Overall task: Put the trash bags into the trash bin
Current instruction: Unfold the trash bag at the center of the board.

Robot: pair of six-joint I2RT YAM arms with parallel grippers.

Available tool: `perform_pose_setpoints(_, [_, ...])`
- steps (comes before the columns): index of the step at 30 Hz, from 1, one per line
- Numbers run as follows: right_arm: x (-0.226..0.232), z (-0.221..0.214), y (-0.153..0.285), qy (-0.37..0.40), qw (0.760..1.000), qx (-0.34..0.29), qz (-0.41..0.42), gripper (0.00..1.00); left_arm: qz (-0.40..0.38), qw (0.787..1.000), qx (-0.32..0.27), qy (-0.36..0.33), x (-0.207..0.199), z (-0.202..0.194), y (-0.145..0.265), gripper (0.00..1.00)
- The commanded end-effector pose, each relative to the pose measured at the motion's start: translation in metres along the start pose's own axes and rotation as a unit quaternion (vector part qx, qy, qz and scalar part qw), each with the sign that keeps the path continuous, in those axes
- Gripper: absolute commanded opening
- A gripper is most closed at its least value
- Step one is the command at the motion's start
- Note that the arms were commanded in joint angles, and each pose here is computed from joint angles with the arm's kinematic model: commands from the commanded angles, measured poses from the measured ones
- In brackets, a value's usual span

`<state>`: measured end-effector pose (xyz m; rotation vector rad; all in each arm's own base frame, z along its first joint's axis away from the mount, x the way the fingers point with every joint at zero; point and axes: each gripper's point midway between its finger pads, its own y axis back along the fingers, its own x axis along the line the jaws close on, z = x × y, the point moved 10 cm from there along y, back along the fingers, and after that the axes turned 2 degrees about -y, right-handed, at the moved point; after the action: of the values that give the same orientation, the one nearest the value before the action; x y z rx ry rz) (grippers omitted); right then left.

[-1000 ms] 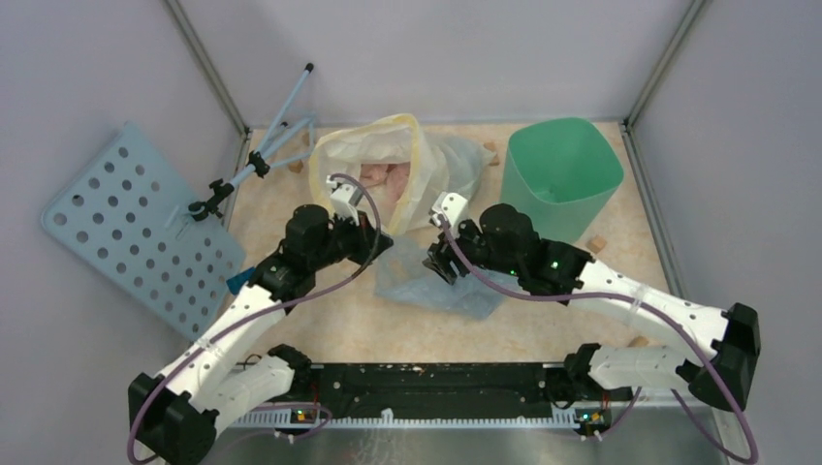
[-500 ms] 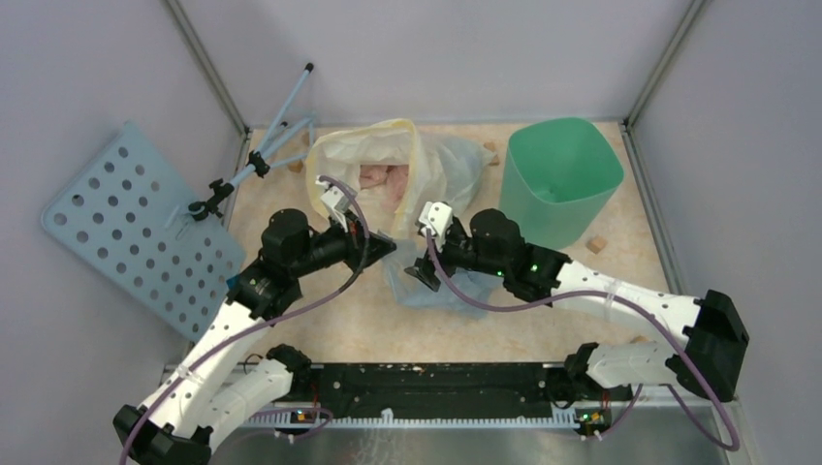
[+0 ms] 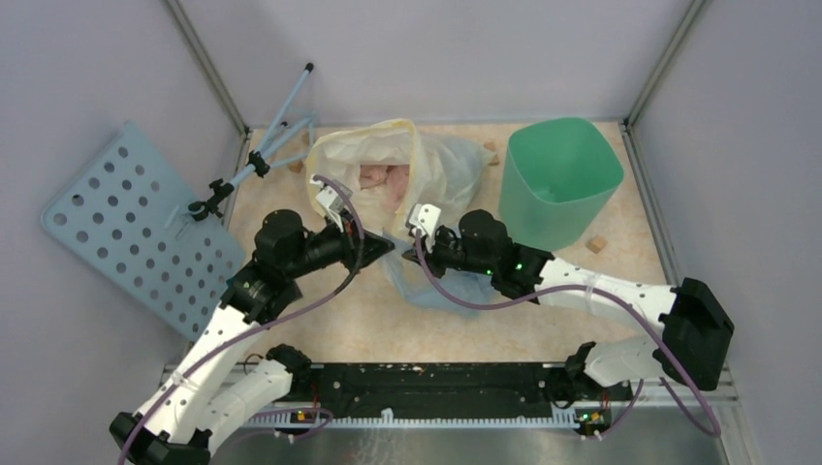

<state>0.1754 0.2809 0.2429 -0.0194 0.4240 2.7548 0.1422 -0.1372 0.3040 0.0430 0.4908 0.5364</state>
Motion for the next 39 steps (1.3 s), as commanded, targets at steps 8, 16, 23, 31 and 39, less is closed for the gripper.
perform_pose_setpoints(8, [-0.007, 0.016, 0.004, -0.029, 0.996, 0.015, -0.087, 0.0, 0.134, 0.99, -0.033, 0.005, 0.011, 0.011, 0.008, 0.64])
perform_pose_setpoints(16, [-0.002, 0.011, -0.006, -0.017, 0.993, 0.03, -0.112, 0.0, 0.149, 0.975, -0.098, 0.134, 0.007, 0.004, 0.009, 0.99])
perform_pose_setpoints(23, [0.0, 0.015, -0.007, -0.011, 0.994, 0.026, -0.109, 0.0, 0.171, 0.967, -0.13, 0.138, 0.009, 0.007, 0.013, 0.99])
perform_pose_setpoints(31, [0.005, 0.015, -0.011, 0.005, 0.993, 0.026, -0.114, 0.0, 0.165, 0.97, -0.078, 0.159, 0.014, 0.017, -0.009, 0.79])
perform_pose_setpoints(39, [0.007, 0.011, -0.018, 0.015, 0.992, 0.039, -0.117, 0.0, 0.167, 0.962, -0.077, 0.201, 0.014, 0.021, -0.016, 0.64])
